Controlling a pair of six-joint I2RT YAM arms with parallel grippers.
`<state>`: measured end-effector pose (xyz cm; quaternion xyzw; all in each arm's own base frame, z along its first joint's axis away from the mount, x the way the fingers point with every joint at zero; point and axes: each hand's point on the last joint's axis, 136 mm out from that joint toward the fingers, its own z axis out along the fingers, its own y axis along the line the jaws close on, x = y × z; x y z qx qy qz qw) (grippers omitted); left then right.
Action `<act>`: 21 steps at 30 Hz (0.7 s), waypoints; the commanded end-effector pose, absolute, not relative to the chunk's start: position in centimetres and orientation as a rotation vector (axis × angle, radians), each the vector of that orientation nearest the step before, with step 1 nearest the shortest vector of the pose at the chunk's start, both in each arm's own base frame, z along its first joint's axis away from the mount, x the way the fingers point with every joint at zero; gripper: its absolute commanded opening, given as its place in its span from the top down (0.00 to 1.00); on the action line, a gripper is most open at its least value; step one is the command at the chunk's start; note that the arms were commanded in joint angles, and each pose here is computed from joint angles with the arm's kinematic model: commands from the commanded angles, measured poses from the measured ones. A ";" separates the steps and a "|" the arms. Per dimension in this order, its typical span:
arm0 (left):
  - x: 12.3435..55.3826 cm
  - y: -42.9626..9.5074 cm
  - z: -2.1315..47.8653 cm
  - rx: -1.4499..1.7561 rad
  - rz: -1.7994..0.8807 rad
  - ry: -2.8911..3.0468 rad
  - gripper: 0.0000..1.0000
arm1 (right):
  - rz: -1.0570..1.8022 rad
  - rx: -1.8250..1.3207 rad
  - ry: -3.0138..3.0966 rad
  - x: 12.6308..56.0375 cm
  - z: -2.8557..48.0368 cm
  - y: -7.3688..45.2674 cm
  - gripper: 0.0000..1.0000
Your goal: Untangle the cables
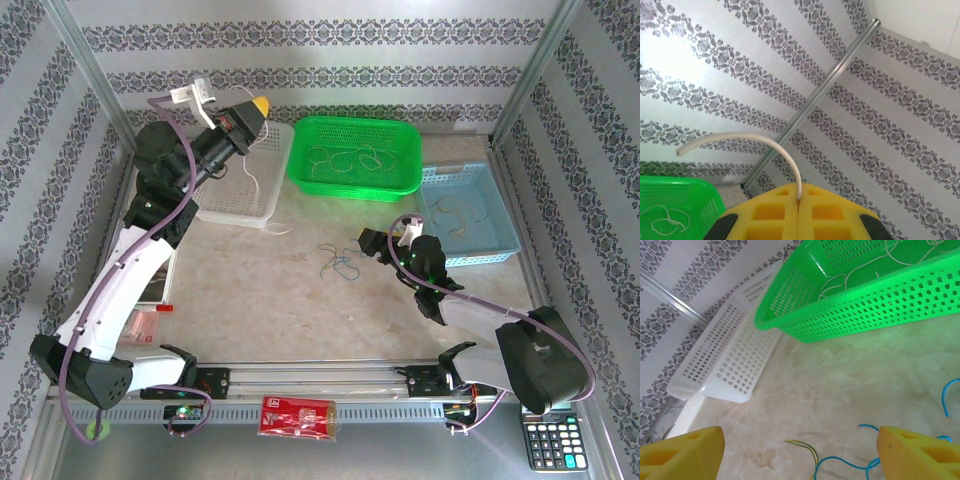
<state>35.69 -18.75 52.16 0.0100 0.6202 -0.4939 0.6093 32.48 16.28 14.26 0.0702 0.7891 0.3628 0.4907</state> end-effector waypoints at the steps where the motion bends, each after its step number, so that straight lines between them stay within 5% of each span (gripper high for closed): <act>1: 35.0 -18.0 55.3 0.052 -1.142 1.341 1.00 | 0.896 0.168 1.904 32.1 14.8 16.1 0.21; 21: 43.1 -21.5 52.9 0.151 -1.150 1.388 1.00 | 0.898 0.246 1.836 30.7 21.9 12.6 0.22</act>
